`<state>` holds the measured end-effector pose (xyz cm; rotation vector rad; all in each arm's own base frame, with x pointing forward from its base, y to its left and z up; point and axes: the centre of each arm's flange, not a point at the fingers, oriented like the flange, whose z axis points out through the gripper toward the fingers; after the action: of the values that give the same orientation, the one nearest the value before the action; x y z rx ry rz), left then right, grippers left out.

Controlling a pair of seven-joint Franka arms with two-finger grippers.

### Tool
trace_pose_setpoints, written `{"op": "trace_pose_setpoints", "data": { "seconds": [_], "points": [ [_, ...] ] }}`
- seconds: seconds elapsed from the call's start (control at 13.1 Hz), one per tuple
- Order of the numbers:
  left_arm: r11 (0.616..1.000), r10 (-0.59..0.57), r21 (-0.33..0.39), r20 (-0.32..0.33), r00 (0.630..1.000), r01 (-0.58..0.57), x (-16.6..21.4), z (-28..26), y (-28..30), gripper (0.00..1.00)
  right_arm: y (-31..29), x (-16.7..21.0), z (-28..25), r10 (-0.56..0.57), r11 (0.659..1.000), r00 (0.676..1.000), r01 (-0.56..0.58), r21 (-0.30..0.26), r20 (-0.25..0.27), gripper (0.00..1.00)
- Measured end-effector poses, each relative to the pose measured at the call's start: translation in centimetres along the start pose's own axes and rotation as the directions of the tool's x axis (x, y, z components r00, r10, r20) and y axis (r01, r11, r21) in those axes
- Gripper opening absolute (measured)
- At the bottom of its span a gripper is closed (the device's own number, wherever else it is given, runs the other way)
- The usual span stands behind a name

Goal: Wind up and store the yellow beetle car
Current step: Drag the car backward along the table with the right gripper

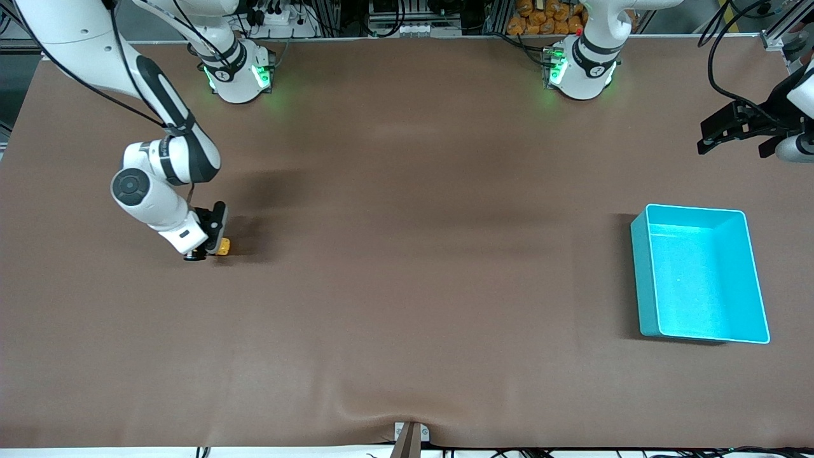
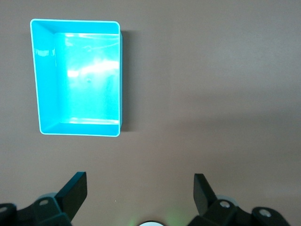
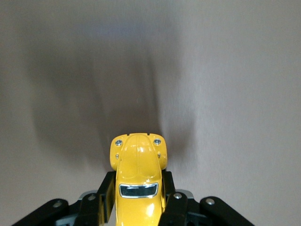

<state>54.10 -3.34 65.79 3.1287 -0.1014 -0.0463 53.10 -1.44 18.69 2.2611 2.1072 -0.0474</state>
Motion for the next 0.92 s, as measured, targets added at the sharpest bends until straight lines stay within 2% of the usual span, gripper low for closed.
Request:
{"op": "trace_pose_setpoints", "data": {
  "seconds": [0.46, 0.92],
  "points": [
    [1.000, 0.000, 0.000, 0.000, 1.000, 0.000, 0.0, 0.0, 0.0, 1.00, 0.9, -7.9, 0.5, -0.023, 1.000, 1.000, 0.023, 0.008, 0.003, 0.44],
    [1.000, 0.000, 0.000, 0.000, 1.000, 0.000, 0.0, 0.0, 0.0, 1.00, 0.7, -19.8, 1.2, 0.009, 1.000, 1.000, -0.008, -0.016, 0.019, 0.44]
  ]
}}
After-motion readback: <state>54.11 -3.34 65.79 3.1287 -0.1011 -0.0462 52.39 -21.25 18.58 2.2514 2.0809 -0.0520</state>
